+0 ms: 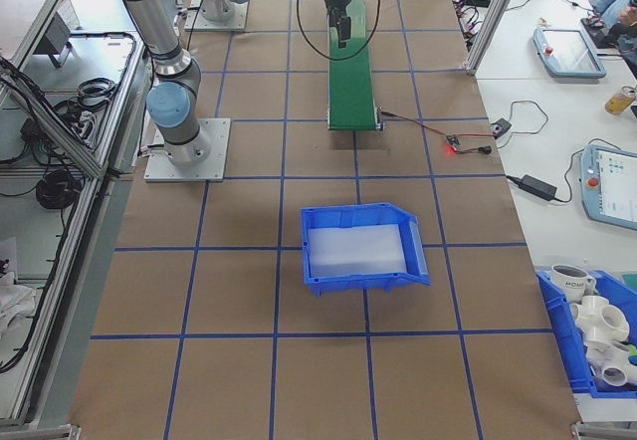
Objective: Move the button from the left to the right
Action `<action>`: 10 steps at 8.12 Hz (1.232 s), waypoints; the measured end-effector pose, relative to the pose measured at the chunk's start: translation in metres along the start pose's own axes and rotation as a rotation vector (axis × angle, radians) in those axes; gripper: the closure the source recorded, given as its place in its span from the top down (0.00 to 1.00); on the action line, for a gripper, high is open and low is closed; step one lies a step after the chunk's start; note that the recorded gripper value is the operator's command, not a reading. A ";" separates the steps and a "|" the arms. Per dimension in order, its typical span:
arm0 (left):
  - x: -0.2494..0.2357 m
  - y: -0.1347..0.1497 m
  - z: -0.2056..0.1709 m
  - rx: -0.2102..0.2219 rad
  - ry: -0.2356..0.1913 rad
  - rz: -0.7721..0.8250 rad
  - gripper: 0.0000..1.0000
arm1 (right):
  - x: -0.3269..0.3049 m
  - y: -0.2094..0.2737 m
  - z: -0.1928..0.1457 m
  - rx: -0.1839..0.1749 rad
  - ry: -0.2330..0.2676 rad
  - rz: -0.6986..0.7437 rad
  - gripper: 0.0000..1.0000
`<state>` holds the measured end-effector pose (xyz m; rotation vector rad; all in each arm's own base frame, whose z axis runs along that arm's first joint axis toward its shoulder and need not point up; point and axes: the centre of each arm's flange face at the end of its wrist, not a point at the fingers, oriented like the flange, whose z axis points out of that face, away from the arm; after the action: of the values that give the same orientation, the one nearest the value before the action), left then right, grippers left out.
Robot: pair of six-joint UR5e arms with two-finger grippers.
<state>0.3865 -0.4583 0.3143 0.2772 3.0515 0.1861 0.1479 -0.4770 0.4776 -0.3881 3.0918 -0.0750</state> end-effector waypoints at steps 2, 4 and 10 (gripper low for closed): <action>-0.011 -0.005 0.047 -0.023 0.043 0.009 1.00 | 0.001 0.001 0.001 -0.006 0.002 -0.017 1.00; -0.002 -0.003 0.074 -0.049 0.087 -0.012 1.00 | 0.002 0.001 0.001 -0.007 0.010 -0.029 1.00; 0.006 0.002 0.116 -0.136 0.125 -0.015 1.00 | 0.003 0.001 0.001 -0.012 0.015 -0.038 1.00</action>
<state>0.3901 -0.4418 0.1996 0.2424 3.1426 0.4240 0.1450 -0.4767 0.4762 -0.4482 3.1013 -0.0599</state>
